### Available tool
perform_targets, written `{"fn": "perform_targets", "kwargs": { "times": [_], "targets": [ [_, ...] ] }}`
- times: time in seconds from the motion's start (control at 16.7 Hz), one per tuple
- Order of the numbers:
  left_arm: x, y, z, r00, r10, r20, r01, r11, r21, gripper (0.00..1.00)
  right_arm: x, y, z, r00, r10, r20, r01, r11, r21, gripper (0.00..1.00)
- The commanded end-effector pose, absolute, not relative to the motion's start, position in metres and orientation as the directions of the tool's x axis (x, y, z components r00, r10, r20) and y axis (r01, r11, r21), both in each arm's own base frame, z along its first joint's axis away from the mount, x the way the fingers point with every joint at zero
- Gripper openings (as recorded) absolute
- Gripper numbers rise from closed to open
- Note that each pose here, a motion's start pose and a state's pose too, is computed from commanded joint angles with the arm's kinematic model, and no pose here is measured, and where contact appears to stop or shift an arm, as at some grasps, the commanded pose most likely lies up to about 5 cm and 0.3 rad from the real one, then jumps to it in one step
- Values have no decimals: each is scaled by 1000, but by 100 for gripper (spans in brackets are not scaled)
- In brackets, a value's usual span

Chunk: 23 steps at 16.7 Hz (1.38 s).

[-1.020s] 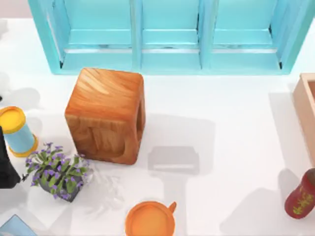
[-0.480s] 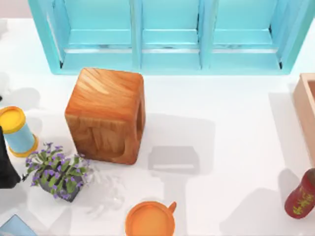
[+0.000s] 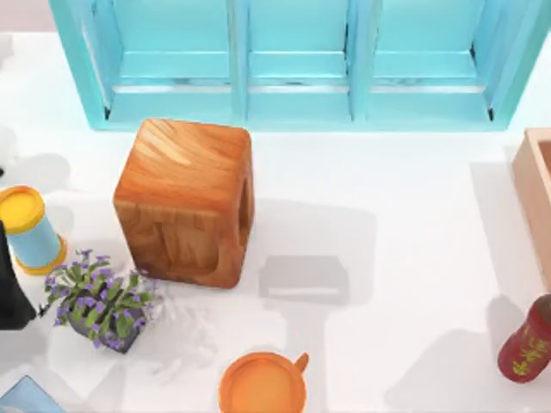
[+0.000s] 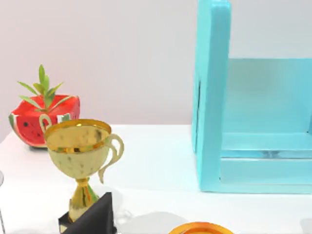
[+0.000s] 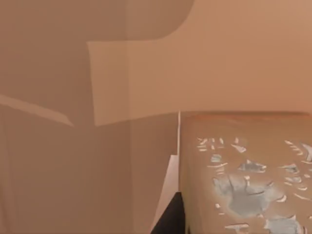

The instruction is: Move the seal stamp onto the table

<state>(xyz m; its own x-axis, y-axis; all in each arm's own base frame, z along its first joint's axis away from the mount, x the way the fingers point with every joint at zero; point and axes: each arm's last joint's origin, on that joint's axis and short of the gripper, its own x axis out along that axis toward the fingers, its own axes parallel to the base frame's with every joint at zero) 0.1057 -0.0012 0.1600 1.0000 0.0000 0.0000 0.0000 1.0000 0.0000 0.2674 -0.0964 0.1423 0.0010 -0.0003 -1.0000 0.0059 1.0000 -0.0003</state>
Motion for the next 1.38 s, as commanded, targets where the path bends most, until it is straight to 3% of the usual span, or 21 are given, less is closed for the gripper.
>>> {"fn": "perform_targets", "kwargs": {
  "times": [0.42, 0.78, 1.08, 1.38],
  "targets": [
    [106, -1, 160, 1000, 0, 0, 0, 1000, 0, 100, 274, -91, 151, 1, -9, -1000, 18, 1000, -9, 0],
    [106, -1, 160, 1000, 0, 0, 0, 1000, 0, 100, 306, -33, 218, 25, -38, -999, 115, 993, -35, 0],
    [106, -1, 160, 1000, 0, 0, 0, 1000, 0, 100, 289, 32, 272, 12, -19, -1000, 61, 998, -18, 0],
    [106, -1, 160, 1000, 0, 0, 0, 1000, 0, 100, 269, 54, 293, 3, -2, -1000, 7, 1000, -2, 0]
  ]
}}
